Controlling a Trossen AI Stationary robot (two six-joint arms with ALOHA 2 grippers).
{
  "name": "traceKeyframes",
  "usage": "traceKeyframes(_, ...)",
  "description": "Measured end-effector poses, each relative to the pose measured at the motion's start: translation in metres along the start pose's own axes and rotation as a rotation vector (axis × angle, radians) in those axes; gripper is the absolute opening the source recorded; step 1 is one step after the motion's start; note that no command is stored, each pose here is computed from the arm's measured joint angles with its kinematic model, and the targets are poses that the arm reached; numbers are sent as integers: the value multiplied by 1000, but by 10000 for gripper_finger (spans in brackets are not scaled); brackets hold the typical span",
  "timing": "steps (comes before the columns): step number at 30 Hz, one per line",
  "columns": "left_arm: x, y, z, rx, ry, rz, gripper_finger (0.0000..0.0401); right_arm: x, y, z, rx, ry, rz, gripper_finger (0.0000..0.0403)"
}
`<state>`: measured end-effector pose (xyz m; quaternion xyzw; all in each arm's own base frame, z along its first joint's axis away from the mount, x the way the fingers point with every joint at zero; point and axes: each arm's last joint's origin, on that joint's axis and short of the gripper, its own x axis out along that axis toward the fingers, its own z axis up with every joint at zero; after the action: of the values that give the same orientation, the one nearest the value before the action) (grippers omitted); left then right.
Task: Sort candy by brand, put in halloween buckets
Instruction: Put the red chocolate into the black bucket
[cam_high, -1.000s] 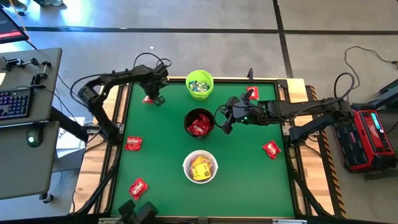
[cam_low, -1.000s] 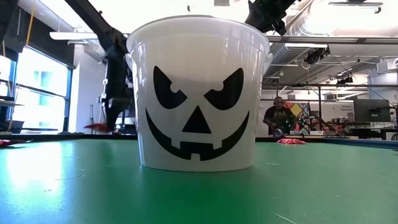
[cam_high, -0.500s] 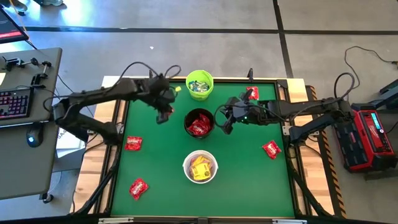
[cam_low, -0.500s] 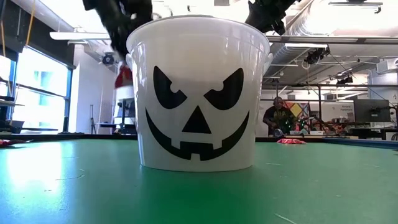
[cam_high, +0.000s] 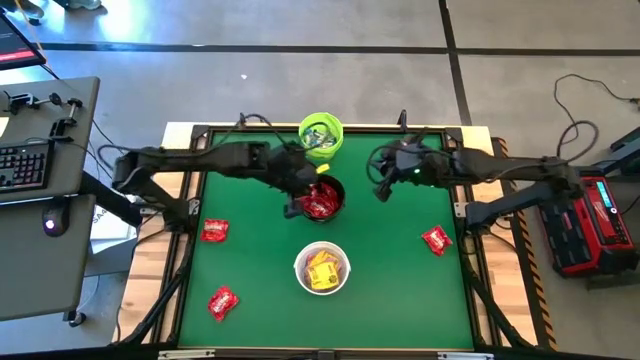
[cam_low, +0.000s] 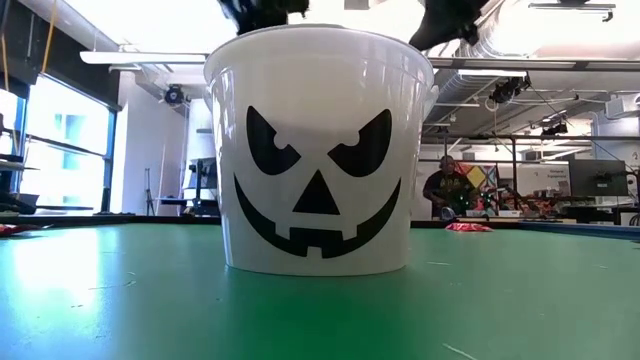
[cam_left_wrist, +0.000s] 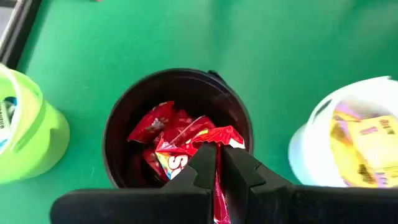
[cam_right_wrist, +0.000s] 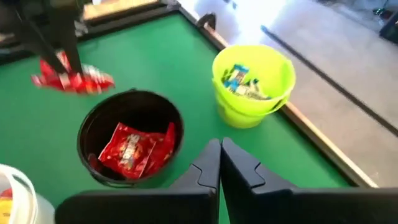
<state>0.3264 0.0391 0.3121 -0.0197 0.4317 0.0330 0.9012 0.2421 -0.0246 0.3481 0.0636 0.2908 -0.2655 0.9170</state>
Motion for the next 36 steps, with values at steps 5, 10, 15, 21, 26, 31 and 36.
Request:
traceKeyframes(5,33,2,12,44,66,4,3,-18,-9,1,15,-37,-17,0)
traceKeyframes(10,60,4,20,72,104,27,3,-20,-10,-2,20,-20,-33,0)
traceKeyframes(15,84,6,16,74,176,36,3,-18,-9,-5,21,8,-37,0)
traceKeyframes(21,100,7,11,77,217,77,13,-18,-10,-8,18,34,-50,0)
traceKeyframes(26,111,13,7,64,250,89,28,-19,-10,-8,31,34,-68,0)
traceKeyframes(31,112,15,7,34,247,62,53,-19,-11,-8,29,35,-73,0)
traceKeyframes(36,103,16,9,20,229,16,97,-19,-11,-9,27,41,-75,0)
